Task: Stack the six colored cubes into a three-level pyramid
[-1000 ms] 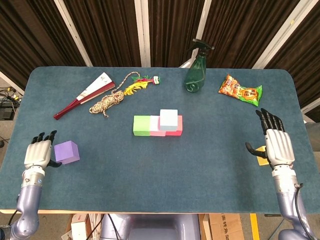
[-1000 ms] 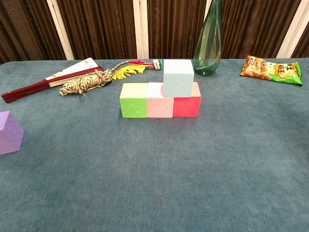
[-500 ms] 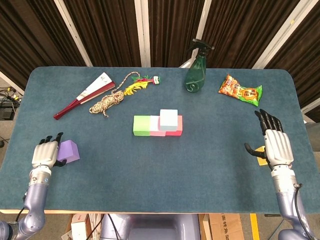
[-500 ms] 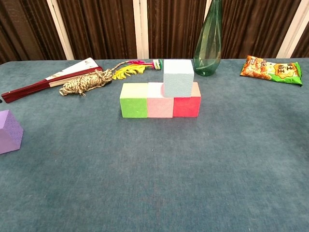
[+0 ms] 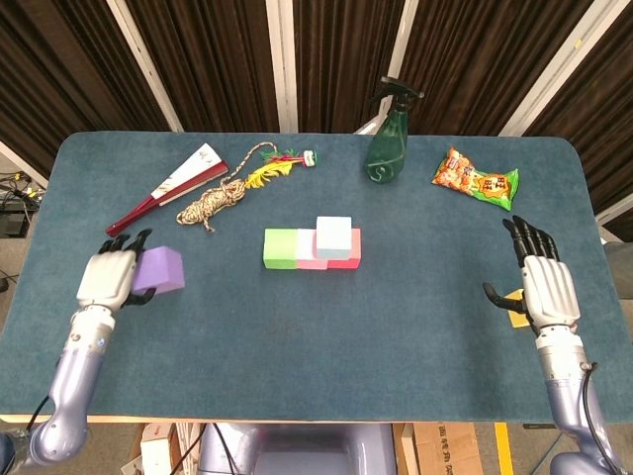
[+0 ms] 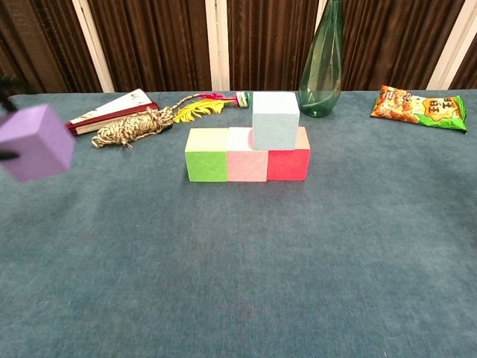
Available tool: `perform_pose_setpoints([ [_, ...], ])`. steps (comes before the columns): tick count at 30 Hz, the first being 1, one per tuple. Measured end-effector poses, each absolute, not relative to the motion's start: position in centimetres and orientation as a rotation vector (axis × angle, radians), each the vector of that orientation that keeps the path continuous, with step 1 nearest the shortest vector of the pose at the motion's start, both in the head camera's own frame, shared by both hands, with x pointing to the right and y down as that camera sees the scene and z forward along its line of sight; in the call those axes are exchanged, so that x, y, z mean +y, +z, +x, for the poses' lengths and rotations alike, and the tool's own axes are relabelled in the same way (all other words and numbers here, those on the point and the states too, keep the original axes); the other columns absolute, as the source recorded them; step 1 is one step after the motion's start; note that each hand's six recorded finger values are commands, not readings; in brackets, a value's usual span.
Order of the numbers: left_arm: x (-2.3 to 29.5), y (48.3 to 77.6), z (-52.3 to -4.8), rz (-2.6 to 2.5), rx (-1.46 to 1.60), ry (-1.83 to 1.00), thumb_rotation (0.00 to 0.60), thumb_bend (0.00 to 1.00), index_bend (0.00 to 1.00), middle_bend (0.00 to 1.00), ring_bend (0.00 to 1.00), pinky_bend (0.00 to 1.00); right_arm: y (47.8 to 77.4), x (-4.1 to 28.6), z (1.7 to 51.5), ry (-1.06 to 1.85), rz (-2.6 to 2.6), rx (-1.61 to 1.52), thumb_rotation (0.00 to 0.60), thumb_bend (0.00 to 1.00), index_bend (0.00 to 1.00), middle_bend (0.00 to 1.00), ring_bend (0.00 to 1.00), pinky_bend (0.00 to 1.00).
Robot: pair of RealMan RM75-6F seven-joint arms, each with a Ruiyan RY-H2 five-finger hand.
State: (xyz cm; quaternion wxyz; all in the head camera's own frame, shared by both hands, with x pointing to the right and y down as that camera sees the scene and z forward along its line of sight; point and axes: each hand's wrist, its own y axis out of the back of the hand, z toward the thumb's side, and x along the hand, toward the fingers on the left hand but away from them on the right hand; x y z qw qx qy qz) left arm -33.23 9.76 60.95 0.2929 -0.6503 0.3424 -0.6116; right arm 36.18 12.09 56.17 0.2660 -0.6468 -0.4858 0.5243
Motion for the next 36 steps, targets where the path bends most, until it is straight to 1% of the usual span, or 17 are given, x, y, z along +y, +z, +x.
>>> perform_pose_setpoints([
  [3, 7.7, 59.6, -30.7, -1.762, 0.894, -1.556, 0.6, 0.4, 0.06, 0.33, 0.09, 0.12, 56.2, 12.0, 36.2, 1.415, -1.75, -1.317, 0.6, 0.3, 0.0, 0.0, 0.0, 0.04],
  [9, 3.9, 58.0, -25.3, -1.785, 0.809, -1.455, 0.6, 0.4, 0.06, 0.33, 0.09, 0.12, 56.5, 12.1, 36.3, 1.422, -1.762, -1.327, 0.6, 0.3, 0.0, 0.0, 0.0, 0.04],
  [14, 1.2, 58.4, -21.7, -1.774, 0.749, -1.43, 0.6, 0.4, 0.06, 0.33, 0.09, 0.12, 56.8, 12.1, 36.5, 1.434, -1.774, -1.336, 0.6, 0.3, 0.0, 0.0, 0.0, 0.04],
  [18, -0.4, 59.6, -19.0, -1.761, 0.708, -1.435, 0.6, 0.4, 0.06, 0.33, 0.09, 0.12, 57.1, 12.0, 36.9, 1.45, -1.78, -1.347, 0.6, 0.3, 0.0, 0.0, 0.0, 0.04],
  [22, -0.9, 61.0, -16.7, -1.761, 0.664, -1.455, 0.6, 0.4, 0.06, 0.33, 0.09, 0.12, 57.2, 11.9, 37.4, 1.461, -1.782, -1.37, 0.6, 0.3, 0.0, 0.0, 0.0, 0.04],
  [27, -0.5, 62.7, -14.7, -1.765, 0.606, -1.482, 0.6, 0.4, 0.06, 0.34, 0.09, 0.12, 57.2, 11.6, 37.9, 1.462, -1.782, -1.403, 0.6, 0.3, 0.0, 0.0, 0.0, 0.04],
  [36, 0.3, 64.4, -13.2, -1.77, 0.571, -1.502, 0.6, 0.4, 0.06, 0.34, 0.09, 0.12, 57.4, 11.4, 38.4, 1.473, -1.794, -1.424, 0.6, 0.3, 0.0, 0.0, 0.0, 0.04],
])
